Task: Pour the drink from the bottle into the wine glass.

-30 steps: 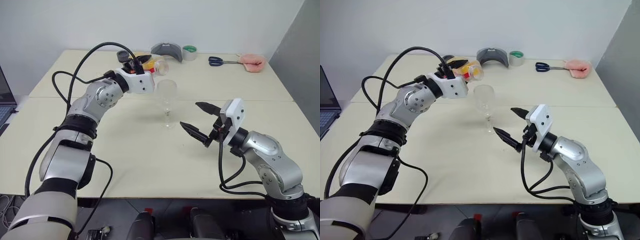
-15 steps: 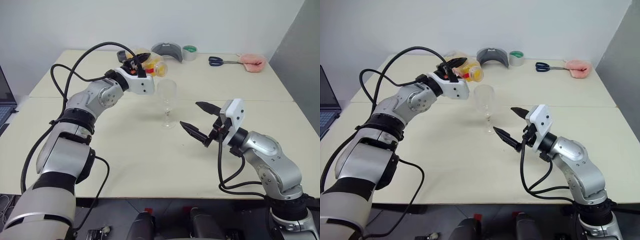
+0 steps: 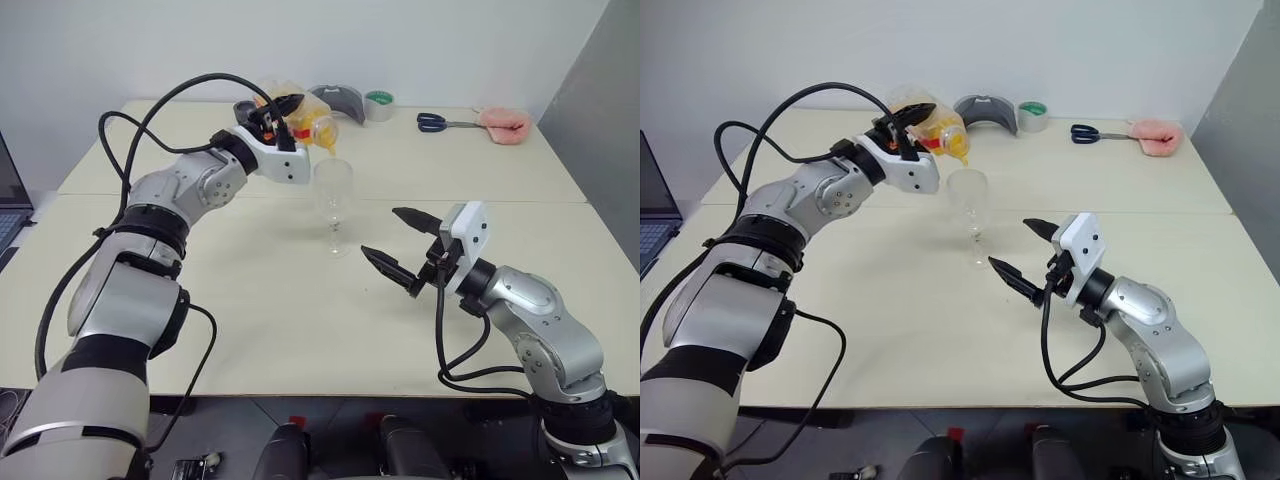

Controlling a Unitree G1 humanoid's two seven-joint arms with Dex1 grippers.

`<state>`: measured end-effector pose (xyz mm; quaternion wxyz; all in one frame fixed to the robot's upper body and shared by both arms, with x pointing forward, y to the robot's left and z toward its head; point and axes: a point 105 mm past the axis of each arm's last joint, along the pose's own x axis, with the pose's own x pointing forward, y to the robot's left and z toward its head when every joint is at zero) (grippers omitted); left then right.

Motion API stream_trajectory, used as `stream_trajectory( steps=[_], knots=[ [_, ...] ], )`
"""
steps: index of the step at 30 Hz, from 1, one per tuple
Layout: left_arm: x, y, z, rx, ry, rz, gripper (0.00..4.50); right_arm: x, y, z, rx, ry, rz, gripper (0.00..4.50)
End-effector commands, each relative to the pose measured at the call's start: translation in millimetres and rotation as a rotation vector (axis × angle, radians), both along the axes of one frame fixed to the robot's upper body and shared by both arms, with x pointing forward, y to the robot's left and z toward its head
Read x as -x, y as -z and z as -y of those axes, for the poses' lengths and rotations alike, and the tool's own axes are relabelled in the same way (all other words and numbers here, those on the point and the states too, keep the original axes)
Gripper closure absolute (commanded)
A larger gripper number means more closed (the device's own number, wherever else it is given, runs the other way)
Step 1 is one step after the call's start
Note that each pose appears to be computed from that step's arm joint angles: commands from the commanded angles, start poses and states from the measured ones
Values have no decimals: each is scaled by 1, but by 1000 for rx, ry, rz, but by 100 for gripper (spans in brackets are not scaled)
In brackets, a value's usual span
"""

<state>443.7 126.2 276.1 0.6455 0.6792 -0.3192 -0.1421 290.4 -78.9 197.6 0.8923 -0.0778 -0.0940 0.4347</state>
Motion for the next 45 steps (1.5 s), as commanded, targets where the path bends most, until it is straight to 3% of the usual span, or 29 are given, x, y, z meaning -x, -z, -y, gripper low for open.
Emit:
stream_trajectory(
  steps=[1, 45],
  knots=[
    [5, -29, 2, 5, 18, 91, 273, 4, -14, 1, -22, 4, 71, 0],
    [5, -44, -8, -47, -20, 162, 273, 3, -14, 4, -84, 24, 94, 0]
  ],
)
